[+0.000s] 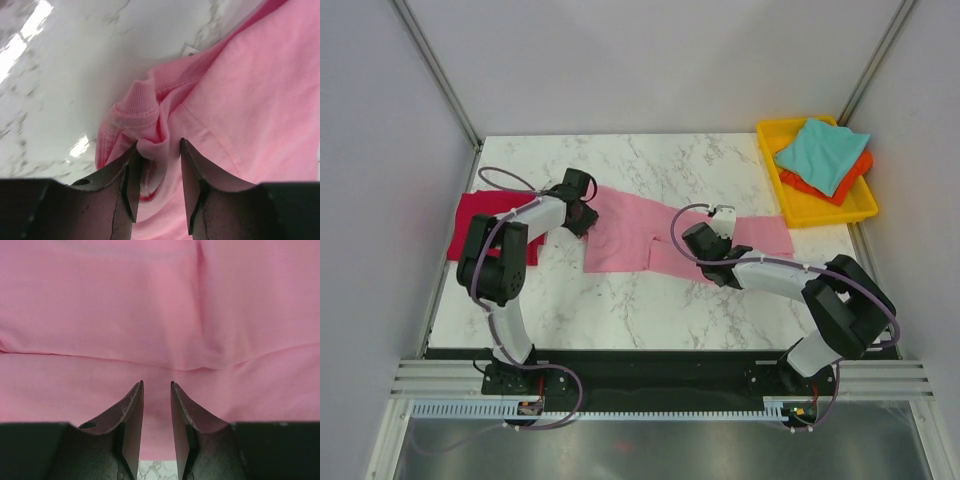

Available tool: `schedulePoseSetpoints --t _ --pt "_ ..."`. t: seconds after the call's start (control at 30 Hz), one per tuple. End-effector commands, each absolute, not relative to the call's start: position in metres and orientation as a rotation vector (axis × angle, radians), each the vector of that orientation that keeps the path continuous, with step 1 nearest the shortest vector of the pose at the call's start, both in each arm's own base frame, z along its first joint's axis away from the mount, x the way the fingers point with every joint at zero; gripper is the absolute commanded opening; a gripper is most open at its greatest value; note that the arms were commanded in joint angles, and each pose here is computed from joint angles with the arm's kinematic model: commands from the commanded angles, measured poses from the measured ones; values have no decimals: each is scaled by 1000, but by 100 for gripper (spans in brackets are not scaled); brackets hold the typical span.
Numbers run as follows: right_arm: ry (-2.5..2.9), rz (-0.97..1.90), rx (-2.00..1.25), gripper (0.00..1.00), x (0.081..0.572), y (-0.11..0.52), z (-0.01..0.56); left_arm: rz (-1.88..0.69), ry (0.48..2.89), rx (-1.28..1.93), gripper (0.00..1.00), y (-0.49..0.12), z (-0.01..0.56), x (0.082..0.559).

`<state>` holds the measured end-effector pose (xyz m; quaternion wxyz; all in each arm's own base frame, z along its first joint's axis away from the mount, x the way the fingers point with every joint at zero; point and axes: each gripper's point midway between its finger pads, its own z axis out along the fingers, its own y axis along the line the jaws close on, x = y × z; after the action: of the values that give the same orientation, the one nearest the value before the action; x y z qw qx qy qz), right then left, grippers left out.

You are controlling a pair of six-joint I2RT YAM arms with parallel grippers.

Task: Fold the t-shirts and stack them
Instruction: Fold the tshirt

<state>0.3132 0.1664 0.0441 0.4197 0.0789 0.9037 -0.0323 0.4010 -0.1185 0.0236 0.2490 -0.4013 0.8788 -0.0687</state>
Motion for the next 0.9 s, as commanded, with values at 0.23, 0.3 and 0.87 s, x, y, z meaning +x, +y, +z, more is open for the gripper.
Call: schedulePoseSetpoints --t 0.23,0.3,0.87 --pt "2215 -203 386 36 327 114 47 -65 2370 -1305 42 -71 7 455" --pt "2207 -207 400 36 326 110 49 -66 2348 -1333 41 -56 10 459" --pt "2466 -32 351 34 291 149 -13 -109 2247 -1245 37 -46 33 537"
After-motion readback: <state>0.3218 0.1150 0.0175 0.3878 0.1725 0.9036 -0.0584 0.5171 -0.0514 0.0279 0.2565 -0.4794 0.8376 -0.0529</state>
